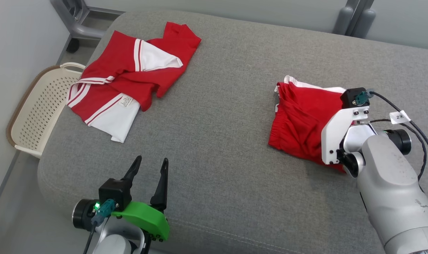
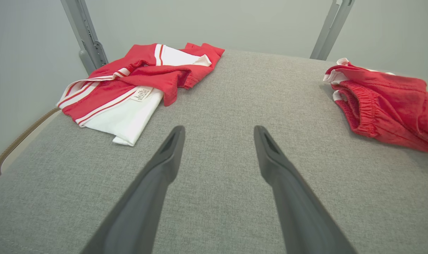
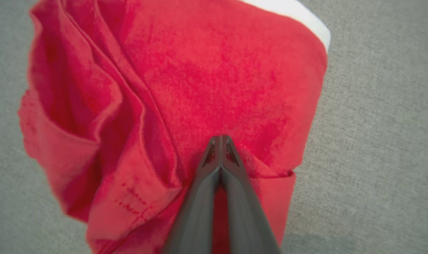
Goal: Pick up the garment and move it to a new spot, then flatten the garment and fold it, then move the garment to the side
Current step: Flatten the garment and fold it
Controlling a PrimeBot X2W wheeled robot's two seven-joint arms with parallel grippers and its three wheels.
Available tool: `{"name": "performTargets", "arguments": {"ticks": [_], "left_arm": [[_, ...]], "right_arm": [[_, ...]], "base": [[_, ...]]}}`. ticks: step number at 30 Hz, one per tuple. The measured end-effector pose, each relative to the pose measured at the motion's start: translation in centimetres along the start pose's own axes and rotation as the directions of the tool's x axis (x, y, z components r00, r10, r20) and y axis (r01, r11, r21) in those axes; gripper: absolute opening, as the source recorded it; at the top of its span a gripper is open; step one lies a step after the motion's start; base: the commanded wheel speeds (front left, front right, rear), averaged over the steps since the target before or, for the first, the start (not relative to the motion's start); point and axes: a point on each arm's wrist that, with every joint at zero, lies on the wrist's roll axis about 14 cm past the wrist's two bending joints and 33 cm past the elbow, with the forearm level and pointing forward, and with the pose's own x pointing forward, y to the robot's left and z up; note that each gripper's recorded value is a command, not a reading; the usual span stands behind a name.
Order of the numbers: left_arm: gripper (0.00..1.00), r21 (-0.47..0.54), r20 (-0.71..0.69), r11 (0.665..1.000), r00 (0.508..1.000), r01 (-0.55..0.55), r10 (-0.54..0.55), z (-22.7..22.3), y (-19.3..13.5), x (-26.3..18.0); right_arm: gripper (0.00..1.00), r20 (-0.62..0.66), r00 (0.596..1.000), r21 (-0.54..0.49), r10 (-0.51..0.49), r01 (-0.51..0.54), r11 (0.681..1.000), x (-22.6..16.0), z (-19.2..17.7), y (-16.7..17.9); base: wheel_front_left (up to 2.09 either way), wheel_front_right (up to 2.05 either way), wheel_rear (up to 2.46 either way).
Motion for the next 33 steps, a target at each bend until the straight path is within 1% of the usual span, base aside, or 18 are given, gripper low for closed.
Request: {"name": "performTargets", "arguments": {"ticks": [8,24,33], "left_arm": [[1.0,-0.004,0.004,1.0,1.0,-0.014,0.014,0.0,0.4,-0.3],[1.0,-0.019,0.008,0.999,0.999,-0.048,0.048,-0.1,1.3,-1.4],[1.0,-0.024,0.002,0.997,0.997,-0.077,0.077,-0.3,2.0,-2.2]], "right_arm": [[0.0,0.006,0.996,-0.033,0.091,-0.091,0.995,0.3,0.2,4.1],[0.0,0.026,0.979,-0.121,0.203,-0.198,0.973,0.4,1.4,9.4],[0.0,-0.037,0.958,-0.15,0.285,-0.287,0.946,0.8,0.0,12.9]], "base": [[0.0,0.0,0.0],[0.0,0.0,0.0],[0.0,0.0,0.0]]}}
